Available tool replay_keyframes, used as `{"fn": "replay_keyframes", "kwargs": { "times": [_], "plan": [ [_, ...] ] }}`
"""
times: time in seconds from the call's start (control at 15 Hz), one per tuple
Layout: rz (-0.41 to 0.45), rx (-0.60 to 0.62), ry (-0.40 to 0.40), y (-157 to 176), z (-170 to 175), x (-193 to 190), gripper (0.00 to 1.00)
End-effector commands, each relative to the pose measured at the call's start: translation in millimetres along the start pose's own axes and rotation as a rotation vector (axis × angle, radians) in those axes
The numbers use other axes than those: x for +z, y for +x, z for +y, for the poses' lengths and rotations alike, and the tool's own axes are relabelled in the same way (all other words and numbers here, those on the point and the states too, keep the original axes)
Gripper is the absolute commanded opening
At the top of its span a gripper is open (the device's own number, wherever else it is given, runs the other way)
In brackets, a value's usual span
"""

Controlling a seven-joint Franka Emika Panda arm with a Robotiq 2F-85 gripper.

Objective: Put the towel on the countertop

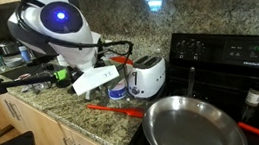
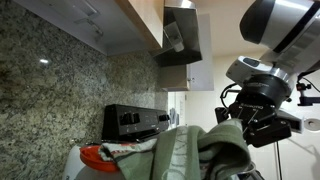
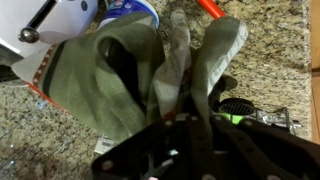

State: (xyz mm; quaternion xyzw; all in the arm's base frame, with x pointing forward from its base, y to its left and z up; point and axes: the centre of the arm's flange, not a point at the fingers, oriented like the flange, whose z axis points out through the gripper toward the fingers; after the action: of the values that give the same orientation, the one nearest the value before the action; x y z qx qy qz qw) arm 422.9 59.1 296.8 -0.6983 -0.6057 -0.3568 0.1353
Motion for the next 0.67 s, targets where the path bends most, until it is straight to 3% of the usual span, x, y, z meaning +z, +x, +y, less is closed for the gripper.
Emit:
{"fn": "replay_keyframes", "kwargs": {
  "times": [0.0,0.6],
  "plan": [
    [0.012,-0.022,-0.005,7.2,-3.4,-1.6,0.01],
    [0.019,-0.114,0.01,29.8,-19.4,9.4,0.01]
  ]
}}
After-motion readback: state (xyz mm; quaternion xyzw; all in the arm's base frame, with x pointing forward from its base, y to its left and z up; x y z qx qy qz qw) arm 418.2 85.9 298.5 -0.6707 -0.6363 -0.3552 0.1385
